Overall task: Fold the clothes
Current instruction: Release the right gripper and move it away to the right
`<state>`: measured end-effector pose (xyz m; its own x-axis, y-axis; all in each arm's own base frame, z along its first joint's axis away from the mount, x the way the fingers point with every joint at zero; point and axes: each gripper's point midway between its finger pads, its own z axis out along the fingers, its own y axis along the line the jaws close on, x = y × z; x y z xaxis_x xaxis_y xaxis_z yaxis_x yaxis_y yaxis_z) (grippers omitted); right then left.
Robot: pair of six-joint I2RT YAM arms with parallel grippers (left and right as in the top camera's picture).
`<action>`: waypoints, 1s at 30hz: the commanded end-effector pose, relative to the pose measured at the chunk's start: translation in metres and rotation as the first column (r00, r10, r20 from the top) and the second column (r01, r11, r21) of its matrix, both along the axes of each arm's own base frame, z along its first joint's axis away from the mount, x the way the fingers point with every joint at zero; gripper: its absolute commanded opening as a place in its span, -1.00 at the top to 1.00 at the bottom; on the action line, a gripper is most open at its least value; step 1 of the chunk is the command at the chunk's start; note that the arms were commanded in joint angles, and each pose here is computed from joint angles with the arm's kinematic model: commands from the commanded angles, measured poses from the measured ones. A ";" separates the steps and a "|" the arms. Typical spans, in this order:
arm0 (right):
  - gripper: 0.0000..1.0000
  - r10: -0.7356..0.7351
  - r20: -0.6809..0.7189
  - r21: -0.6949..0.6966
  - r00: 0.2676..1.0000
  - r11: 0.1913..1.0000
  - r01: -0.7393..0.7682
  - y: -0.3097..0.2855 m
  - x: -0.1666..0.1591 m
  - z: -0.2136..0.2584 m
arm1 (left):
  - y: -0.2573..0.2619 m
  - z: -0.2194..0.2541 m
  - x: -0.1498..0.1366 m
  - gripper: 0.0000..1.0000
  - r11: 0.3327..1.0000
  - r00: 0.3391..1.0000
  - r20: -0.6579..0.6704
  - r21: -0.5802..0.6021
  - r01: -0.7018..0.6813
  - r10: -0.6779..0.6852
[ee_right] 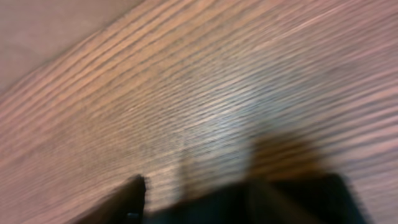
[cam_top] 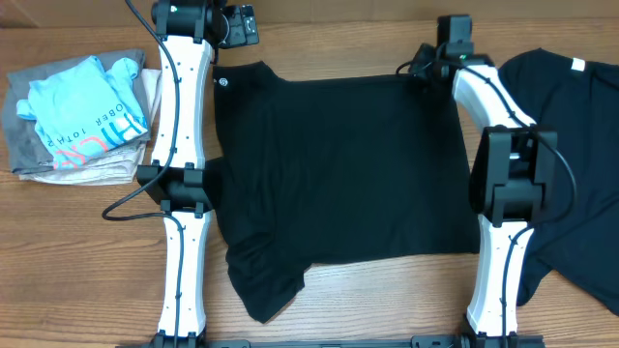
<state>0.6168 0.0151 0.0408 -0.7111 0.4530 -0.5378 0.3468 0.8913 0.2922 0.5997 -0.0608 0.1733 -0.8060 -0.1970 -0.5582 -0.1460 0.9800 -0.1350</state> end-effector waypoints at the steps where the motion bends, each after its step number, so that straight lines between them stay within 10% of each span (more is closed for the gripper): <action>1: -0.53 -0.026 0.129 0.016 0.991 1.000 0.024 -0.016 0.007 0.103 | -0.002 0.006 -0.001 -1.00 1.000 1.000 0.008 -0.014 0.002 -0.002; 5: -1.00 -0.069 0.096 0.015 0.993 0.998 0.067 -0.042 -0.012 0.131 | -0.002 0.006 -0.001 -1.00 1.000 1.000 0.008 -0.013 0.002 -0.002; 30: -1.00 -0.234 -0.009 0.014 0.972 0.972 0.234 -0.135 -0.061 0.143 | -0.002 0.006 -0.001 -1.00 1.000 1.000 0.008 -0.013 0.002 -0.002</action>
